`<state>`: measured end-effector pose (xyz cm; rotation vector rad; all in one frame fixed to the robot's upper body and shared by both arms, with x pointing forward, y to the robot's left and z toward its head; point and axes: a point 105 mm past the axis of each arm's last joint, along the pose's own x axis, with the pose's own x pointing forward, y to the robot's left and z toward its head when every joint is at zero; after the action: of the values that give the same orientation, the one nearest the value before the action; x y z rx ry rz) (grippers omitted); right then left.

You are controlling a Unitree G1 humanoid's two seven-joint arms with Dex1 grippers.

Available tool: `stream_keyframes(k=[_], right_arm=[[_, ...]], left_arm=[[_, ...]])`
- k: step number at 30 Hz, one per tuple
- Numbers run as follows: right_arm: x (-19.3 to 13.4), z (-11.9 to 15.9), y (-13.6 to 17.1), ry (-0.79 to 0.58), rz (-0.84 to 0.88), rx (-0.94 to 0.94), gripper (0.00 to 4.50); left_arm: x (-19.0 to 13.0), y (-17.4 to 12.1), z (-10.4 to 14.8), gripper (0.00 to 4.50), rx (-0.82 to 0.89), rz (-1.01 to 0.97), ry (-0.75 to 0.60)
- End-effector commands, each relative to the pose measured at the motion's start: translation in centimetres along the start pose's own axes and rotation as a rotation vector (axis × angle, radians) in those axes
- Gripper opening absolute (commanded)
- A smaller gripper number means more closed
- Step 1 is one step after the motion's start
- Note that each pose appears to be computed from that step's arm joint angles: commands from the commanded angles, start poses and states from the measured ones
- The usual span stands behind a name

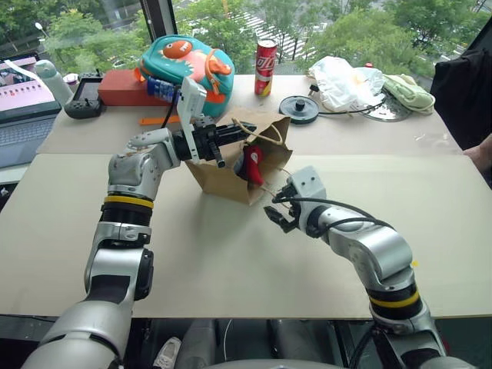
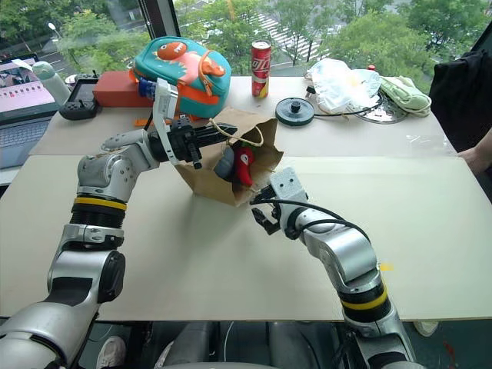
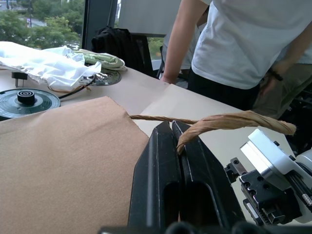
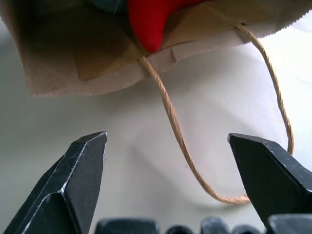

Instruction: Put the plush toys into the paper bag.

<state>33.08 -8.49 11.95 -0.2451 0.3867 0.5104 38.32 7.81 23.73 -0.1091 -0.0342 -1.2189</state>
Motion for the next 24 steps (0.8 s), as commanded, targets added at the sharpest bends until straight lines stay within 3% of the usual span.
stream_keyframes(k=[1, 3, 6, 16, 24], right_arm=[[0.8, 1.2, 0.2, -0.058, 0.011, -0.017, 4.42], [1.4, 0.9, 0.2, -0.052, 0.01, -0.021, 4.42], [2.3, 0.7, 0.4, -0.063, 0.024, 0.02, 3.75], [2.3, 0.1, 0.6, -0.055, 0.035, 0.028, 0.22], [1.1, 0.7, 0.1, -0.078, 0.019, 0.037, 0.07]], left_arm=[[0.2, -0.4, 1.7, 0.0, 0.058, -0.015, -0.026], [0.2, -0.4, 1.7, 0.0, 0.058, -0.015, -0.026], [0.2, -0.5, 1.7, 0.0, 0.058, -0.016, -0.026], [0.1, -0.5, 1.7, 0.0, 0.061, -0.015, -0.026], [0.1, -0.6, 1.7, 0.0, 0.06, -0.021, -0.027]])
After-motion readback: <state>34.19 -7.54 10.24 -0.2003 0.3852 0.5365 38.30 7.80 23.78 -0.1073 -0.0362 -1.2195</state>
